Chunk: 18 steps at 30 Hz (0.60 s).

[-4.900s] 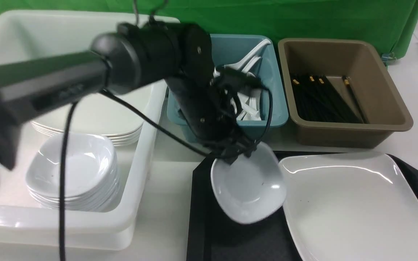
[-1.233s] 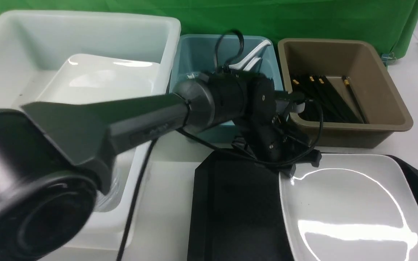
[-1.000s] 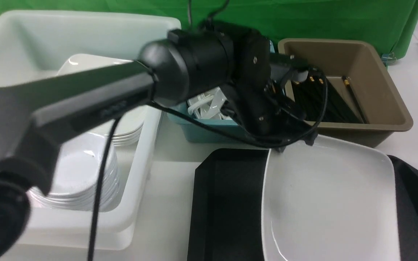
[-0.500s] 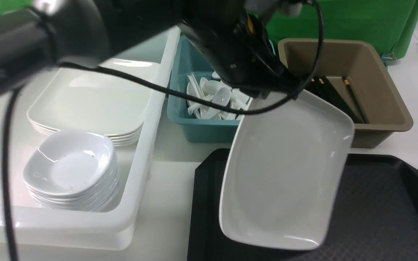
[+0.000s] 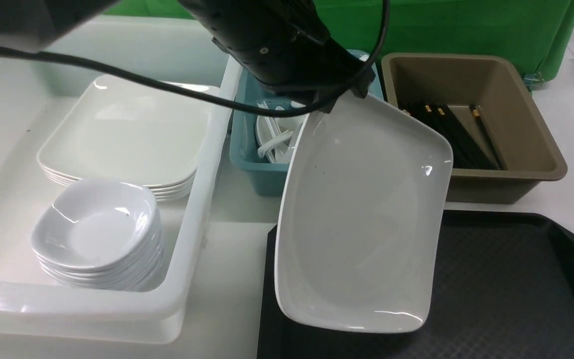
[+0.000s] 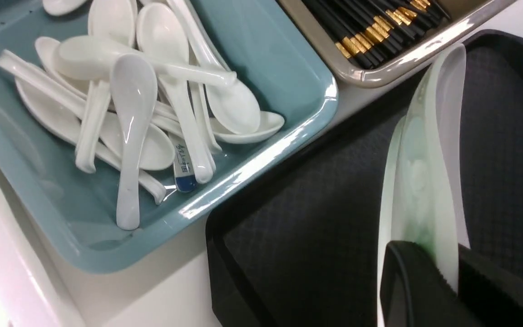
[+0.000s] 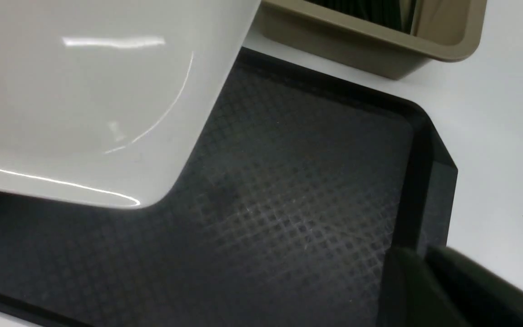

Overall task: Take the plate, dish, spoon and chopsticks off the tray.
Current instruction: Use the left arm to put the plate into the large storage box on the left

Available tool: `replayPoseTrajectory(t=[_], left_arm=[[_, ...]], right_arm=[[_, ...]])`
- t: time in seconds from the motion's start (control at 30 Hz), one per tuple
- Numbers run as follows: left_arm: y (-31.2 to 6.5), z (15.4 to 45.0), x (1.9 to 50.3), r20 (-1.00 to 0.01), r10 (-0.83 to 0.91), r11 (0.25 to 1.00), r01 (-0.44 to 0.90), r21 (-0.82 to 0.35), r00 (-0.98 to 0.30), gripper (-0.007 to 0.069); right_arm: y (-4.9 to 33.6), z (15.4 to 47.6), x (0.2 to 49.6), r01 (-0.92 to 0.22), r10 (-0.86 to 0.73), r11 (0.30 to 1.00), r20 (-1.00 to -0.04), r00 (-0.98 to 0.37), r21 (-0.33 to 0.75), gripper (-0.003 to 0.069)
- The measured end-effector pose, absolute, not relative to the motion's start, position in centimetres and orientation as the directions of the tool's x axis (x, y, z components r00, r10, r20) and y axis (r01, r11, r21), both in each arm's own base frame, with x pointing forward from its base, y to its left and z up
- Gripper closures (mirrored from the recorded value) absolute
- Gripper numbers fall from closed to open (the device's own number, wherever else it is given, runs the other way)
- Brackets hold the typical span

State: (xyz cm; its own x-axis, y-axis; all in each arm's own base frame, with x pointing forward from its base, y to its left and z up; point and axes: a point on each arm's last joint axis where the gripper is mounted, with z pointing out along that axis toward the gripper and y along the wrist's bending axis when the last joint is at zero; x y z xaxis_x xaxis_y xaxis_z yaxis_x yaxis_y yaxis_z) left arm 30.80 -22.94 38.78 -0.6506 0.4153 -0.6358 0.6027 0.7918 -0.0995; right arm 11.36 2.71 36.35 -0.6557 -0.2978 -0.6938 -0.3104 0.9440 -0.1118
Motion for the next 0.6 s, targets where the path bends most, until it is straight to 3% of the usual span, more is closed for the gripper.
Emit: replayPoseTrajectory(t=[0.17,0.37,0.6], left_arm=[[-22.9,38.9,30.9,-0.645,0.413,0.793,0.602,-0.092,-0.643,0.0601],[-21.8,41.6,31.3,-0.695,0.377,0.807,0.586,-0.077,-0.612,0.0601],[-15.4,46.8,32.2,-0.782,0.186,0.873,0.466,-0.147,-0.595,0.0601]], right_arm=[[2.7,36.3,11.4,-0.31,-0.298,0.944,-0.694,-0.656,-0.112,0.0569],[2.7,36.3,11.4,-0.31,-0.298,0.944,-0.694,-0.656,-0.112,0.0569],[2.7,36.3,11.4,-0.31,-0.298,0.944,-0.694,-0.656,-0.112,0.0569]])
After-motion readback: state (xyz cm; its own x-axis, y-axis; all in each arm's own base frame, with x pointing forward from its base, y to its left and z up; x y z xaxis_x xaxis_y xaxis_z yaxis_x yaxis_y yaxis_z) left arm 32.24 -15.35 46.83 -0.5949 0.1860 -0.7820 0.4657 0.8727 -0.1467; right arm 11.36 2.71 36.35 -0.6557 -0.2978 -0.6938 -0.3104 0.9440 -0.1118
